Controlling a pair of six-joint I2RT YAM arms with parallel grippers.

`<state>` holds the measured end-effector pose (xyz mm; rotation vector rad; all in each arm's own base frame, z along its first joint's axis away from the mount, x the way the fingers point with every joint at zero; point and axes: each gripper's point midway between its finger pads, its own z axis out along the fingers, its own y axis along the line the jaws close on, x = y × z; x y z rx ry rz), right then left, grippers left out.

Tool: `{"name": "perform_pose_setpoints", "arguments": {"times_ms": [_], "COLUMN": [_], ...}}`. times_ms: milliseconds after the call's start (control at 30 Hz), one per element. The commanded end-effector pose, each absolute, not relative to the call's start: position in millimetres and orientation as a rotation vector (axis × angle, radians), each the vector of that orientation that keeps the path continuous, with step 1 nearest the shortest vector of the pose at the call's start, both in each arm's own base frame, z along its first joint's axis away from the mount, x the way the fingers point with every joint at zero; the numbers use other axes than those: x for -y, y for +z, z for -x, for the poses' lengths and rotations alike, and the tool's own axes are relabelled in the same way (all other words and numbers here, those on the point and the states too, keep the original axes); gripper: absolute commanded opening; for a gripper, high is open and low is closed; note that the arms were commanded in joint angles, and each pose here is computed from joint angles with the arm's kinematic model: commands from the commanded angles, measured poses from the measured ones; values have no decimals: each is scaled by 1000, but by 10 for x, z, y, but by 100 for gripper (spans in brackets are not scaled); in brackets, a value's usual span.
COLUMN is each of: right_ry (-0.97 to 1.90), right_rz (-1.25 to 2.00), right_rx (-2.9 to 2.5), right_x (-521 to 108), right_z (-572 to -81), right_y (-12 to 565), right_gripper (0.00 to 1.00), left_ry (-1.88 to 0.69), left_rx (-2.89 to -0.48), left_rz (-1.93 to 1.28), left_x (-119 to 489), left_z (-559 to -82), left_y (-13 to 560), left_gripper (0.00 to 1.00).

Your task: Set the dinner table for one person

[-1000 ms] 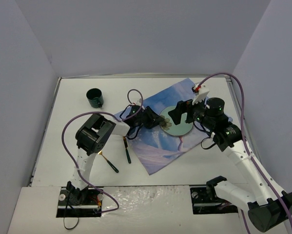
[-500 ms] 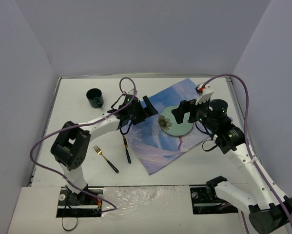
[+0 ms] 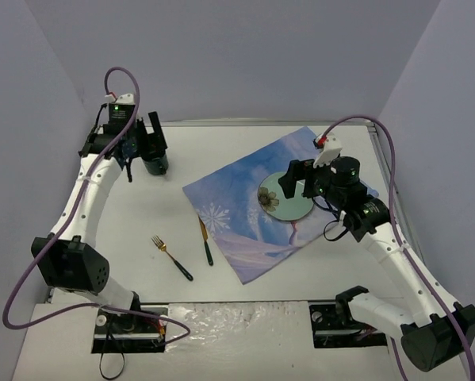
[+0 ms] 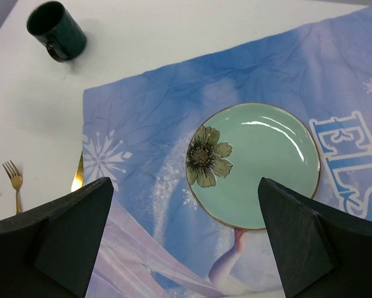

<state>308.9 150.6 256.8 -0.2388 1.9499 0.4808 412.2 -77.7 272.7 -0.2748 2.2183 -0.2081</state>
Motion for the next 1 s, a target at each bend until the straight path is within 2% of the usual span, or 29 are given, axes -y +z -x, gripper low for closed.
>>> {"name": "perform_pose_setpoints", "arguments": {"times_ms": [0, 133, 333, 500, 833, 967], "right_ry": [471, 493, 520, 533, 520, 523], "right_rz": [239, 261, 285, 299, 291, 292], "right_rx": [-1915, -1944, -1988, -2018, -2028, -2029], "right_x": [-1549, -1617, -1705, -1751, -1738, -1758], "right_z": [-3277, -3307, -3309, -3281, -3280, -3285], "right_y": [2730, 2643, 2488, 2367, 2323, 2327], "right_gripper": [100, 100, 100, 100, 100, 100], "left_ry": [-53, -29, -36, -73, -124, -137], "left_rx": [-2345, -2400, -2424, -2425, -2461, -2459], "left_rz": [122, 180, 242, 317, 325, 318], "left_x": [213, -124, -252, -287, -347, -342], "left_z": [-4274, -4580, -5000, -5314, -5572, -5635], "left_y": [2501, 2264, 1911, 1587, 1259, 1257], "left_gripper": [97, 94, 88, 79, 66, 54]}}
